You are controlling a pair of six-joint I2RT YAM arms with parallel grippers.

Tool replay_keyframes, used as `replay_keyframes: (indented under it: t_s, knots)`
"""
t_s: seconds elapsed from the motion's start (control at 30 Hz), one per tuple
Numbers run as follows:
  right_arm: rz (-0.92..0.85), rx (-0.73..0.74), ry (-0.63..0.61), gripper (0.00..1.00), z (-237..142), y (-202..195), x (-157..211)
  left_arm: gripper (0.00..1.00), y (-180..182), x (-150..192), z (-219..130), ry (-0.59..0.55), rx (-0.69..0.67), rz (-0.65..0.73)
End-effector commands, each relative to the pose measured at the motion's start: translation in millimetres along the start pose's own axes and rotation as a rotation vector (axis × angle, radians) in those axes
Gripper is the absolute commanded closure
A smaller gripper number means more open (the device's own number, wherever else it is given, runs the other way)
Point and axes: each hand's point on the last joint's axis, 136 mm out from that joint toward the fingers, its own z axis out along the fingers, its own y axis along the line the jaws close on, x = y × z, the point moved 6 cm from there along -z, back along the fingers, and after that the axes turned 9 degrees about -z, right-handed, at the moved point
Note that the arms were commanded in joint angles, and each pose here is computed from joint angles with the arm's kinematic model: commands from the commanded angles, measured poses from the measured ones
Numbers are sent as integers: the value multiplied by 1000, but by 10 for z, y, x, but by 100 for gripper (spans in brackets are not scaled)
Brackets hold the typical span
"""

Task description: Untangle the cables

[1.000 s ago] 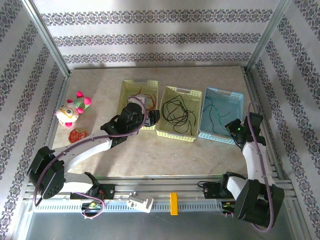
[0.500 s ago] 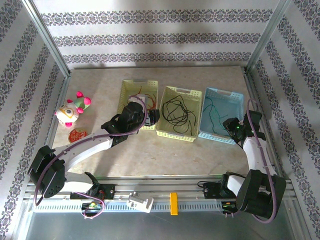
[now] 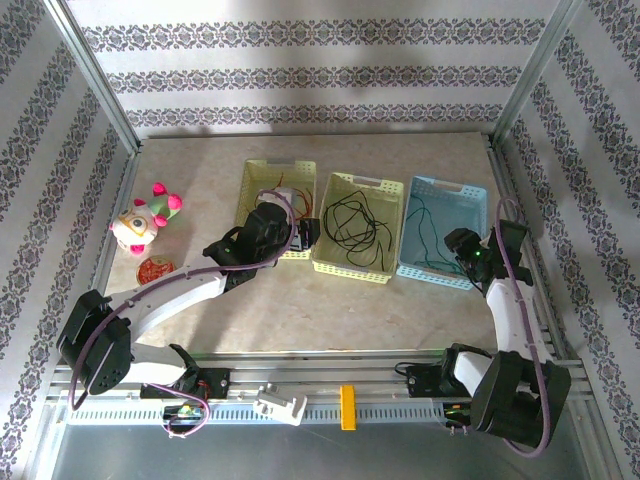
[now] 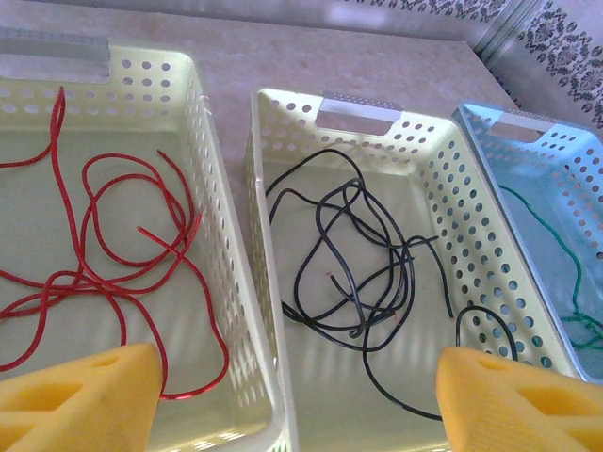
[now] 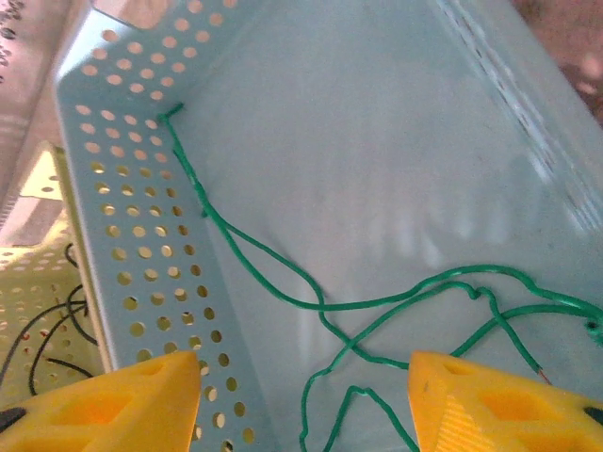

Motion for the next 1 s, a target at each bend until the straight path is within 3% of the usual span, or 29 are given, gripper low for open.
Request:
replay_keyframes:
  t_s: [0.0,0.2,0.33,0.43,0.67,0.97]
  knots:
    - [-11,19,-57,39,-142,27,-66,24,32,-34,17,-12,-26,8]
    - [24,299,-207,36,-524,-257,-71,23,57,-11,16,-18,-29,5]
    - [48,452,-198,34,-626,-462,26,23,77,0,16,-14,-36,17]
    - [77,399,-143,34,-471,-509,141,23,77,5,23,-12,-37,28]
    - [127,114,-6,34,36,-370,225,22,80,19,35,-7,-36,34]
    - [-49,153,128,35,563,-145,2,20,130,60,65,-3,-58,24]
